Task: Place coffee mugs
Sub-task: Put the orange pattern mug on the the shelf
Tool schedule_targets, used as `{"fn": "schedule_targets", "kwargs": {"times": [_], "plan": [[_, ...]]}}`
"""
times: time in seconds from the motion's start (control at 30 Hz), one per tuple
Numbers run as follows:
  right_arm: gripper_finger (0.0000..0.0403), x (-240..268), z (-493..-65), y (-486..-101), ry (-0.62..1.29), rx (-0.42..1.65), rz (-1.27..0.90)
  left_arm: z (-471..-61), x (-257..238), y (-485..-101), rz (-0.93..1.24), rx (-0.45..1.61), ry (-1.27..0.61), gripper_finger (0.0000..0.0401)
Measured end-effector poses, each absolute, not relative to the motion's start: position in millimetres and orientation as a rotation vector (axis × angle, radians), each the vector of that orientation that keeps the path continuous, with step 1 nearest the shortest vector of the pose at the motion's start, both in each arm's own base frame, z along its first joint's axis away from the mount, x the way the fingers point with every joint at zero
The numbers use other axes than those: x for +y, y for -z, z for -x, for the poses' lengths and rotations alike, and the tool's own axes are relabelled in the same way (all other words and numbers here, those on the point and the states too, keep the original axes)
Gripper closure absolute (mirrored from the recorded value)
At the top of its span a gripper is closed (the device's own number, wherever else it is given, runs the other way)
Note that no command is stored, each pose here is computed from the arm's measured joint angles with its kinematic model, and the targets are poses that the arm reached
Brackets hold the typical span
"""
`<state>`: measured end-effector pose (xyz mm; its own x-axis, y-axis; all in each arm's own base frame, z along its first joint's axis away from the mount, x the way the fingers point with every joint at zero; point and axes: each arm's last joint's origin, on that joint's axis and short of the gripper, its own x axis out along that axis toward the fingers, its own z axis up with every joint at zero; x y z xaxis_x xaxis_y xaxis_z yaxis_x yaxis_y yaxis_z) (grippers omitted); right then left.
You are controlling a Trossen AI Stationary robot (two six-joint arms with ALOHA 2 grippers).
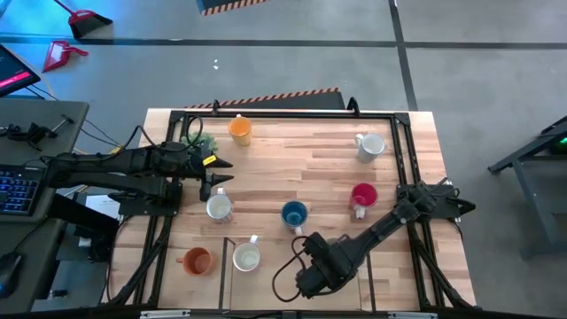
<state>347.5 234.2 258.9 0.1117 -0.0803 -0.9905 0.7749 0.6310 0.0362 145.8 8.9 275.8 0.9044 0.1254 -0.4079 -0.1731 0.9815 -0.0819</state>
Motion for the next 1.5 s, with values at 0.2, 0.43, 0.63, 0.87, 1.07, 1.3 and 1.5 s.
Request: {"fn": "schedule_targets", "kwargs": {"times": [0.2,0.43,0.63,0.87,1.07,1.3,1.5], "plan": [[0.0403,233,-356,-251,0.639,1.287,-0.693,-146,9,-276,0.117,0.414,-0.155,0.0231],[0.0403,233,-356,-251,0.641,1.288,-0.691,-146,9,-275,0.116,0.417,-0.154,0.0231],[0.0386,233,-356,-251,0.646,1.288,-0.686,-146,9,-275,0.109,0.419,-0.153,0.0231],[0.0352,234,-357,-248,0.65,1.29,-0.685,-146,9,-275,0.109,0.419,-0.153,0.0231],[0.0337,233,-356,-249,0.663,1.28,-0.675,-146,9,-275,0.109,0.418,-0.153,0.0231],[0.0336,232,-351,-258,0.666,1.272,-0.692,-146,9,-275,0.109,0.418,-0.153,0.0231],[0.0336,231,-348,-263,0.652,1.272,-0.693,-146,9,-275,0.108,0.417,-0.158,0.0231]]}}
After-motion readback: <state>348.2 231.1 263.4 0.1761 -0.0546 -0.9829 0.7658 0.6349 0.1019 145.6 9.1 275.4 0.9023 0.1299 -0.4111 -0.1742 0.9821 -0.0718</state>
